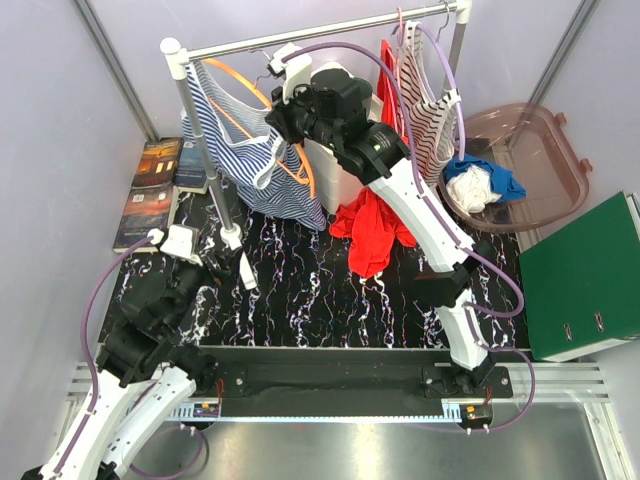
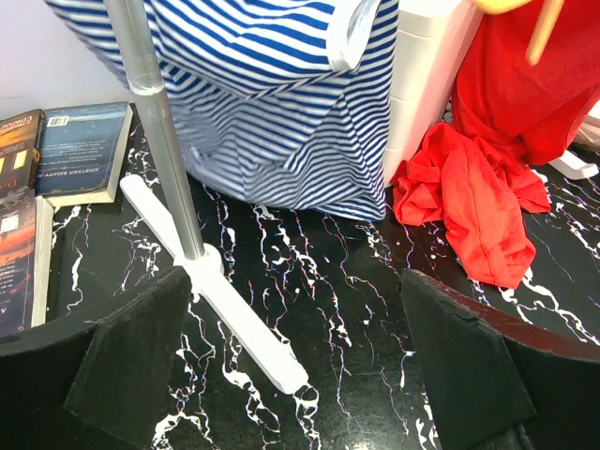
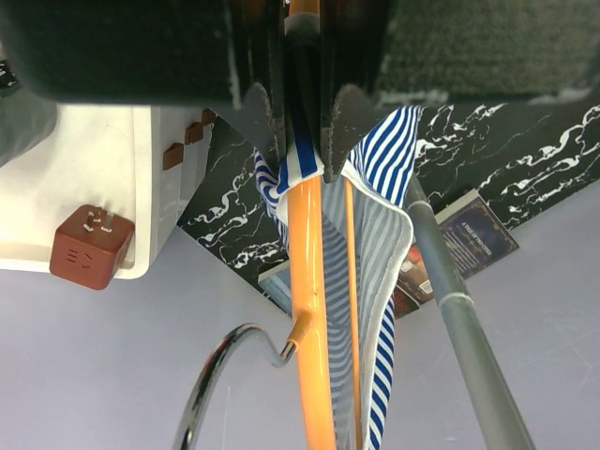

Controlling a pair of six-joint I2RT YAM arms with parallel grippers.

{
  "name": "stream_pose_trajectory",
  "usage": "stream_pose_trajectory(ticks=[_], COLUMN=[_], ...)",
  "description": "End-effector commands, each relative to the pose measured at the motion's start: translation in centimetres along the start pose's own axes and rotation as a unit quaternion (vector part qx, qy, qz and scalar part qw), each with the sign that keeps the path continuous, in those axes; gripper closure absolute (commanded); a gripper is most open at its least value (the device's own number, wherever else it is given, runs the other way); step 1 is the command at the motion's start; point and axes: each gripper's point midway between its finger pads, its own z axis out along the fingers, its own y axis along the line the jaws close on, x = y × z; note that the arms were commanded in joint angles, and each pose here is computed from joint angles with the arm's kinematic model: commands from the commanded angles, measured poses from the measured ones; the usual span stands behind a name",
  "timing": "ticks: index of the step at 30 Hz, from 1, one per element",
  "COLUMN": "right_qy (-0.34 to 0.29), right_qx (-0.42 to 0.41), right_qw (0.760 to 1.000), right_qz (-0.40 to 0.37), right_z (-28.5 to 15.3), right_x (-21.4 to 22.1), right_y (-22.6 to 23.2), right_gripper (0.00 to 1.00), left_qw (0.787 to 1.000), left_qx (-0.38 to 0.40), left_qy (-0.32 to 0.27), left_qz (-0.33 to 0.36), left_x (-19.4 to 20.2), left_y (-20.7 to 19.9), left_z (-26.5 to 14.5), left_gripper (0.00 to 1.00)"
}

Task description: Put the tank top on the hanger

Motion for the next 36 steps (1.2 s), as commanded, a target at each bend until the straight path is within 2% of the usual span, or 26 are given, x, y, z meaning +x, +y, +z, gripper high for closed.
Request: stream_pose_trajectory(ticks=[1,18,29,36], right_qy=[-0.096,-0.132,-0.171,-0.153], right_qx=[0.002,0.007,-0.002,-0.007], right_qw=[0.995,0.991,0.985,0.988], right_qz=[-0.012,-0.031,-0.011,0.005], right_z=[-1.6,-1.5,-0.9,0.3], right_x=[-6.1,-7.8,-9.1,-7.5], right_y=[-0.5,-1.4,-3.2,-3.5], right_gripper=[1.00,1.00,1.00,1.00], left_qw=[1.000,1.000,1.000,1.000], left_qx=[0.005,0.008,0.009,0.012], left_qy=[-0.016,-0.016,-0.022,-0.023], left_qz=[-0.006,-0.004,-0.006,-0.007], left_x=[-1.1,-1.2,-1.4,-1.5], left_y=[-0.2,-0.3,-0.3,-0.4], left_z=[0.0,-0.1,-0.4,-0.4], left_gripper=[0.01,0.01,0.01,0.01])
